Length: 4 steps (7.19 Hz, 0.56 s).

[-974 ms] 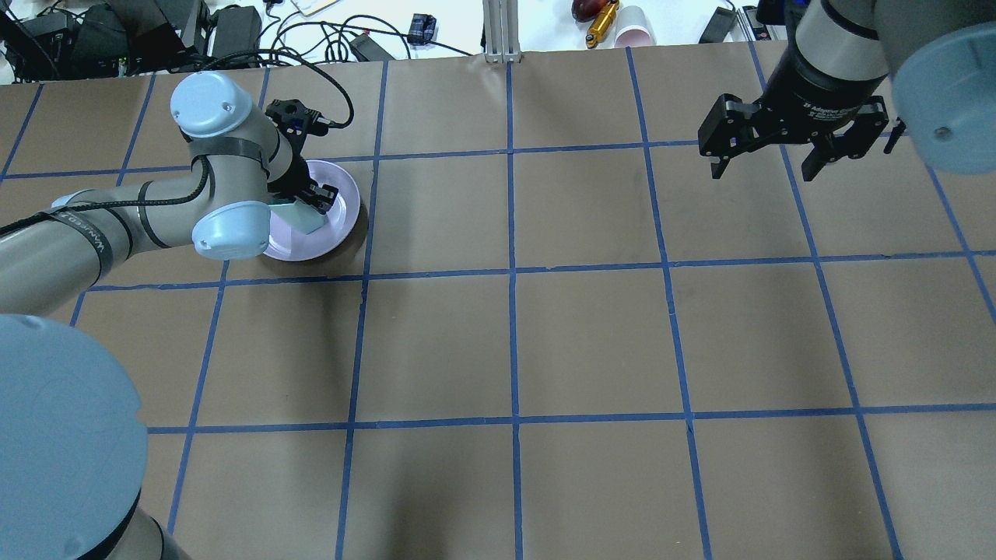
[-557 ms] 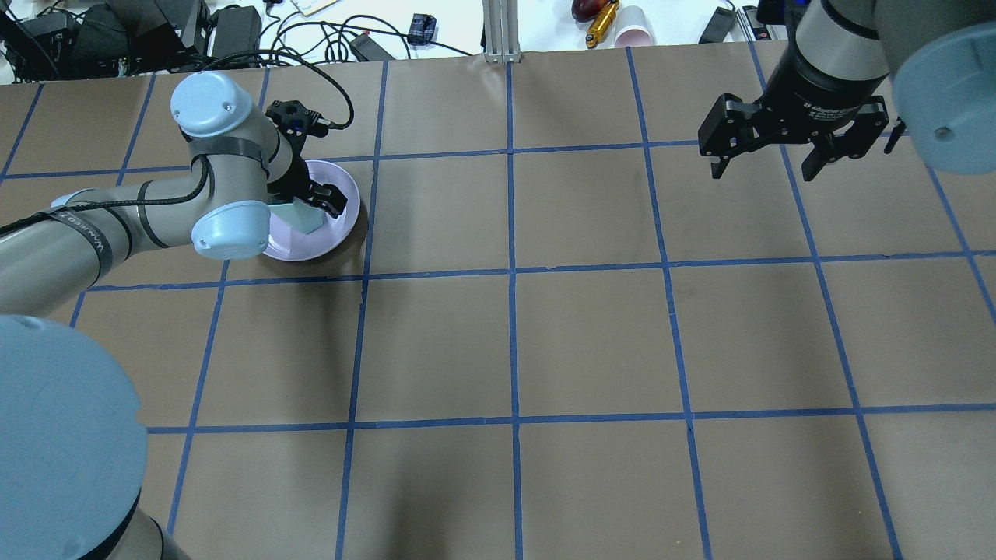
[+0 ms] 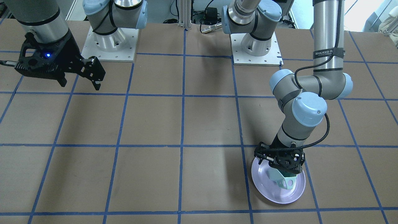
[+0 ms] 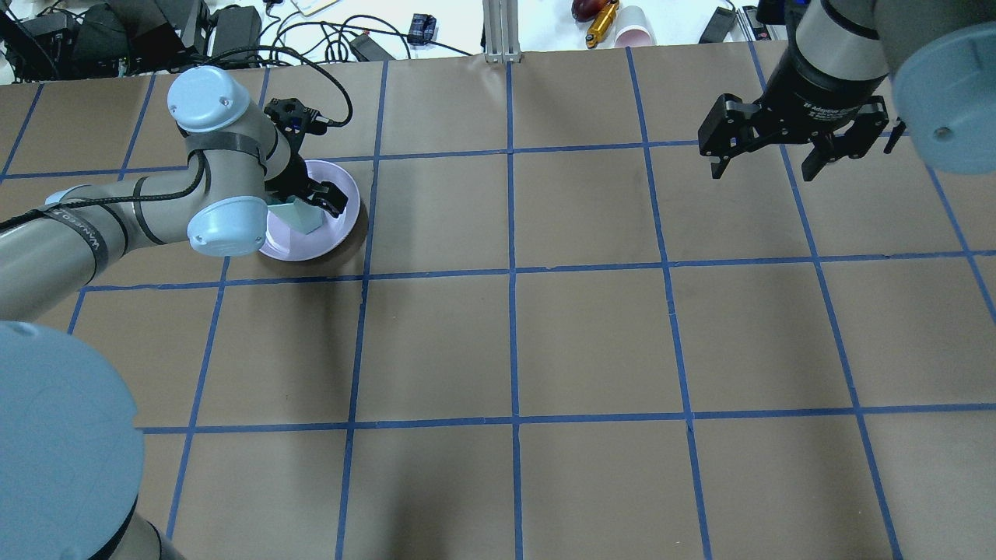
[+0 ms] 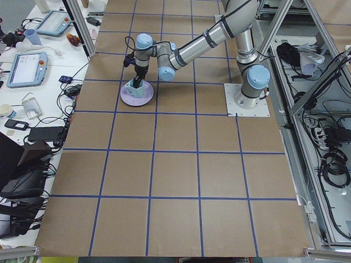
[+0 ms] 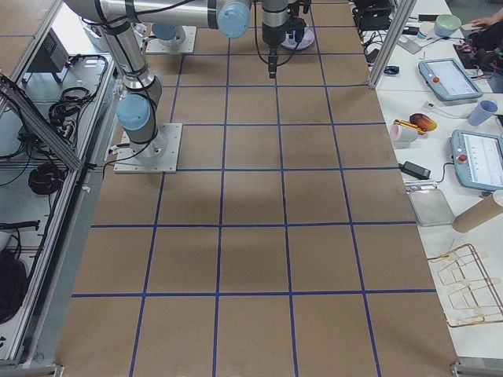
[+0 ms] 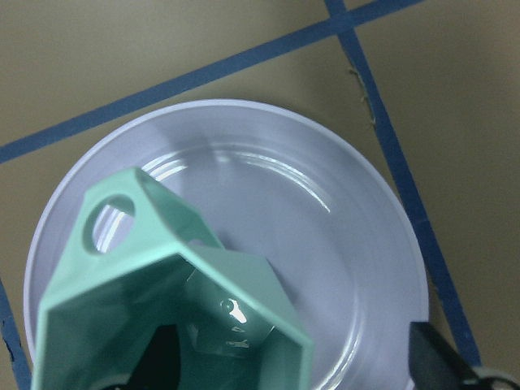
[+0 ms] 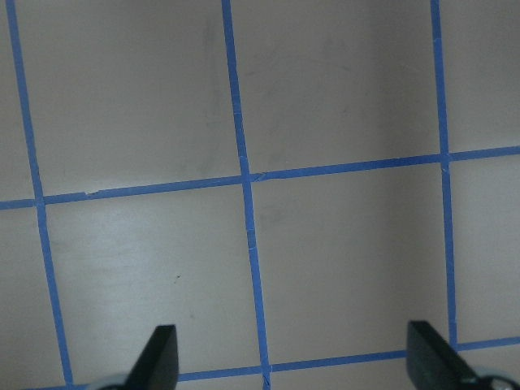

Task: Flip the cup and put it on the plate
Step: 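Rotate the held mug upright and lower it onto the white plate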

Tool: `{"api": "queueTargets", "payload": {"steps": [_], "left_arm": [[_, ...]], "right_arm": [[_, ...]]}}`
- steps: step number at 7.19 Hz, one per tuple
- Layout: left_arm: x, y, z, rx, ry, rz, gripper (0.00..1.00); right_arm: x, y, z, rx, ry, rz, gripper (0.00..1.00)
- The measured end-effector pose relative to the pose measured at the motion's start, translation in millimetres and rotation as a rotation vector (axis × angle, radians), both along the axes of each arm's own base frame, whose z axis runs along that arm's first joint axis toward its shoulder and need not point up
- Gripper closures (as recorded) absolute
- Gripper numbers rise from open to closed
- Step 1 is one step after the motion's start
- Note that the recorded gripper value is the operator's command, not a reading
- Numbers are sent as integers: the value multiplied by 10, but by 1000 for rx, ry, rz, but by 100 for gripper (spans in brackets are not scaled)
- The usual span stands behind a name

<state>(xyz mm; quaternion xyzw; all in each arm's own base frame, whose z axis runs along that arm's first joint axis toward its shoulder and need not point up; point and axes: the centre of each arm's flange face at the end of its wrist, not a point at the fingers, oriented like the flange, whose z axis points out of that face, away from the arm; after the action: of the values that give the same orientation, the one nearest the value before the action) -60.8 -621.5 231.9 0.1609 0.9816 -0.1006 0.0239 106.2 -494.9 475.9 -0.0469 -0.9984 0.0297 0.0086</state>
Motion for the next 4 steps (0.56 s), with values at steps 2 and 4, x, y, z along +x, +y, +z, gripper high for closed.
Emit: {"api": "queueTargets", "payload": {"steps": [2, 4], "left_arm": [[-35, 32, 229, 10, 3, 7, 0], [-42, 31, 594, 33, 13, 32, 0]], "right_arm": [[0, 2, 4, -1, 0, 0, 0], [1, 1, 1, 0, -1, 0, 0]]}}
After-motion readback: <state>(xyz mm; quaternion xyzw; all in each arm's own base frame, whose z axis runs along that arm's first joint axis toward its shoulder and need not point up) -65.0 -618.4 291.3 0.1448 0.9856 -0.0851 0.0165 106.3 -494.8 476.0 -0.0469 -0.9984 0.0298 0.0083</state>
